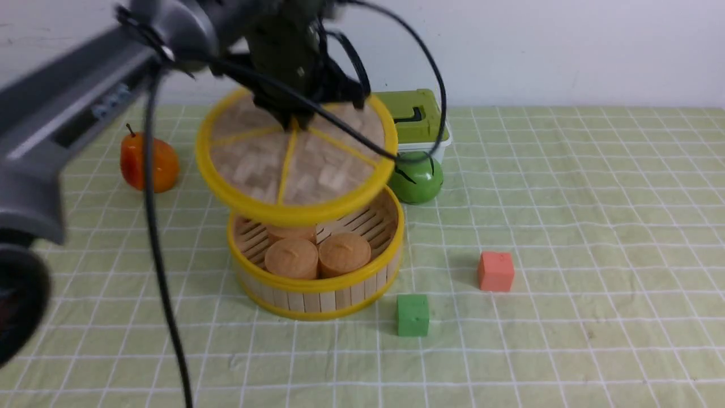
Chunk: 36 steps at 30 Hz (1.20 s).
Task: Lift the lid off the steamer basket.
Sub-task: Use the left arm to place the steamer lid on the table
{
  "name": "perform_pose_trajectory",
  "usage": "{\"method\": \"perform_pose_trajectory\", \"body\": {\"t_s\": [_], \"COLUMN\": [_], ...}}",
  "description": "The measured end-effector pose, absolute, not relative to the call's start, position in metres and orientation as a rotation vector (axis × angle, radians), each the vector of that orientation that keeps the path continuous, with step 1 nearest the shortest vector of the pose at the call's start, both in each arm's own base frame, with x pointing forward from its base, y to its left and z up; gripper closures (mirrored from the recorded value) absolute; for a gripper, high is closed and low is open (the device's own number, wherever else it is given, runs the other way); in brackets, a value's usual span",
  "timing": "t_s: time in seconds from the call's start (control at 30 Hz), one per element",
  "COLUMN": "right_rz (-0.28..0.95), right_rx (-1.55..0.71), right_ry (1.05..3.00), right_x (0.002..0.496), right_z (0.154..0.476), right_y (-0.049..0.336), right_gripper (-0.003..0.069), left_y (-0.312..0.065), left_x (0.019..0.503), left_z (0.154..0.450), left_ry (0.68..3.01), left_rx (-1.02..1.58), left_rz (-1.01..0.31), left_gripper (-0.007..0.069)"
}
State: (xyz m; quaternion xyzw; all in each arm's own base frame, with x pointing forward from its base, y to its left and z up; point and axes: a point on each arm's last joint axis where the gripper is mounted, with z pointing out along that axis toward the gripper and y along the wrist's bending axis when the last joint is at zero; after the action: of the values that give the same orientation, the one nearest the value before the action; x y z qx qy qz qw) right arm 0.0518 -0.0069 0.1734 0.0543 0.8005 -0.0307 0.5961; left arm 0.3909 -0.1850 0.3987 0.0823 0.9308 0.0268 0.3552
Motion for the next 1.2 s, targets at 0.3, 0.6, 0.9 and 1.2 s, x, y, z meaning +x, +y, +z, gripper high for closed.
{"method": "perform_pose_trajectory", "body": {"t_s": [0.3,0.6,0.9,1.2], "right_rz": [-0.071,-0.071,-0.071,-0.071], "right_rx": [0.126,0.126,0.126,0.126], "right_ry": [1.859,1.859,1.859,1.859], "right_x": [0.052,0.052,0.052,0.052], "right_z": [0.173,0.173,0.173,0.173], "right_y": [-0.007,-0.007,-0.007,-0.007], "right_gripper": [0.0418,0.0418,0.0418,0.0418], "left_y": [-0.114,-0.074,-0.031,-0.037], "left_x": [0.282,0.255,0.314,0.343], "left_z": [0.488,0.367,0.260,0.188], "left_ry": [2.218,2.289,2.424,2.565], "left_rx": [0.105,-0.089,-0.320,-0.334], "left_rz": [0.095,0.276,0.230,0.167], "left_gripper": [0.0519,0.0519,0.0519,0.0517]}}
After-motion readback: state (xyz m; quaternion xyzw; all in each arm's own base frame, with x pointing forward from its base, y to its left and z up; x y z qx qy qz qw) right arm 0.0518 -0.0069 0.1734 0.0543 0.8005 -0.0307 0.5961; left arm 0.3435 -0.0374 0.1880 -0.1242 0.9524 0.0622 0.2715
